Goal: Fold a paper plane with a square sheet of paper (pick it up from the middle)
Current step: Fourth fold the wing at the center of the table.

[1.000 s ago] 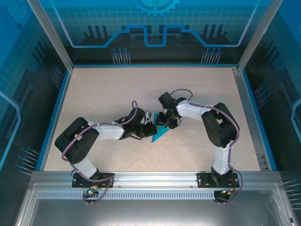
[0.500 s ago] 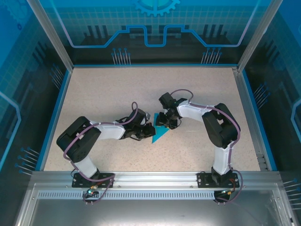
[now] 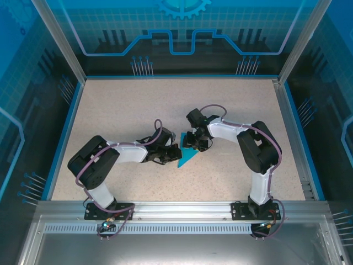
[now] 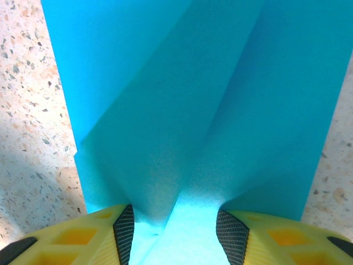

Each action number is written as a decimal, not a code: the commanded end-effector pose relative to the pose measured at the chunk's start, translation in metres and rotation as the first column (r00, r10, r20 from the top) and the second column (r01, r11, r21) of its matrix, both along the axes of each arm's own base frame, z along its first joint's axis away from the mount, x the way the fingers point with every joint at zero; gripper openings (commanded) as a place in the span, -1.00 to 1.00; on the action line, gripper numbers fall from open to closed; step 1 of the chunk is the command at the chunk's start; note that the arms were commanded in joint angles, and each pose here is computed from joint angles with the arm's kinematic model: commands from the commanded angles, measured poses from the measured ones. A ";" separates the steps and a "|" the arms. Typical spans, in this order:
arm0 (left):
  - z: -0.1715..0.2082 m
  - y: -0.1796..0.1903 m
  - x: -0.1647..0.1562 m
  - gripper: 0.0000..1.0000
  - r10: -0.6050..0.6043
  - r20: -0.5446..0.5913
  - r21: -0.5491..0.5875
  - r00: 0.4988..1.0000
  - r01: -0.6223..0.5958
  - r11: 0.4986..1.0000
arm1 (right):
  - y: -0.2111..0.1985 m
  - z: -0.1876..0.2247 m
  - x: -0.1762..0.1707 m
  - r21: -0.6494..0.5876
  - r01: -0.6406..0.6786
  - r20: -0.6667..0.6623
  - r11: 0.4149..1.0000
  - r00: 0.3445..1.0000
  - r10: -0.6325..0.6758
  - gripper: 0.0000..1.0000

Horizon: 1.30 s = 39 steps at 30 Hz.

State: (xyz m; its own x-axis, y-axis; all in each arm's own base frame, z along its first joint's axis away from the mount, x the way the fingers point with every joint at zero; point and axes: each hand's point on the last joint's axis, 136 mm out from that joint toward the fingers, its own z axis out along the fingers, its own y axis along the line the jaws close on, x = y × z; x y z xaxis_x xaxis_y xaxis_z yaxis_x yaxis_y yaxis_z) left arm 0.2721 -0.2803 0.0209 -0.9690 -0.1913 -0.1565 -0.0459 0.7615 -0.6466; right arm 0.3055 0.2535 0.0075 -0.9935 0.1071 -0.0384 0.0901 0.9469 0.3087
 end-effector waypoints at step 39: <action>-0.044 0.021 -0.025 -0.97 -0.027 -0.148 0.160 0.989 0.051 0.986 | 0.010 0.058 0.004 0.113 -0.101 0.148 0.988 0.985 0.084 0.03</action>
